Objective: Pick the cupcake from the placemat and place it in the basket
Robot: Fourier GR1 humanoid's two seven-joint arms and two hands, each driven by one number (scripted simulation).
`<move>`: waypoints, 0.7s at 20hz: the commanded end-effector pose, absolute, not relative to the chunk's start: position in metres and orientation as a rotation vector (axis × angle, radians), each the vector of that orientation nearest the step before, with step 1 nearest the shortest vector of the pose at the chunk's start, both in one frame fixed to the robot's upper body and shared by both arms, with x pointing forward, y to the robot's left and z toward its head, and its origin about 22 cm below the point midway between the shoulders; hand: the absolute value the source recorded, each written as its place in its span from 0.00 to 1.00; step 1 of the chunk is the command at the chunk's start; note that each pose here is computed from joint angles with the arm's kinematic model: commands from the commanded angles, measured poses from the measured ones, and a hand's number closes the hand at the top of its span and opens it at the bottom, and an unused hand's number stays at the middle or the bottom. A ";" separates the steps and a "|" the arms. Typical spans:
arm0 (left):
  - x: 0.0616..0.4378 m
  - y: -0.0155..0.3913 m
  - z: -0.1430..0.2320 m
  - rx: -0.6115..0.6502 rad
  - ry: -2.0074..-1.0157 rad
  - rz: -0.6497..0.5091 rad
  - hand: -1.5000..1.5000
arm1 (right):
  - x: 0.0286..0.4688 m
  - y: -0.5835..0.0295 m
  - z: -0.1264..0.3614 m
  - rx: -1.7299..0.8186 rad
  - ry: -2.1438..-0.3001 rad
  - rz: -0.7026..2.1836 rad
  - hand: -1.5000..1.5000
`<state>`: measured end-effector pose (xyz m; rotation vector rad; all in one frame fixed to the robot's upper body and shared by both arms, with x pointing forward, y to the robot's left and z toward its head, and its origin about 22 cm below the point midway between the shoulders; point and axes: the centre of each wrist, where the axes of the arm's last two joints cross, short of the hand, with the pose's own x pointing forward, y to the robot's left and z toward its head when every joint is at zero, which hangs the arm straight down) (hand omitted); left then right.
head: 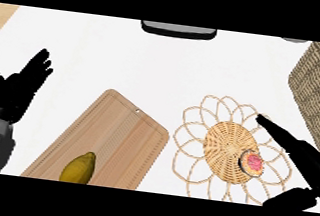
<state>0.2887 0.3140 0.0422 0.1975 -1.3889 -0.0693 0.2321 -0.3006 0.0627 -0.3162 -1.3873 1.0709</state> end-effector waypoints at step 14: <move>0.298 0.315 0.041 0.194 -1.393 -0.061 0.50 | 0.241 -0.283 0.034 -0.422 -1.330 1.134 0.00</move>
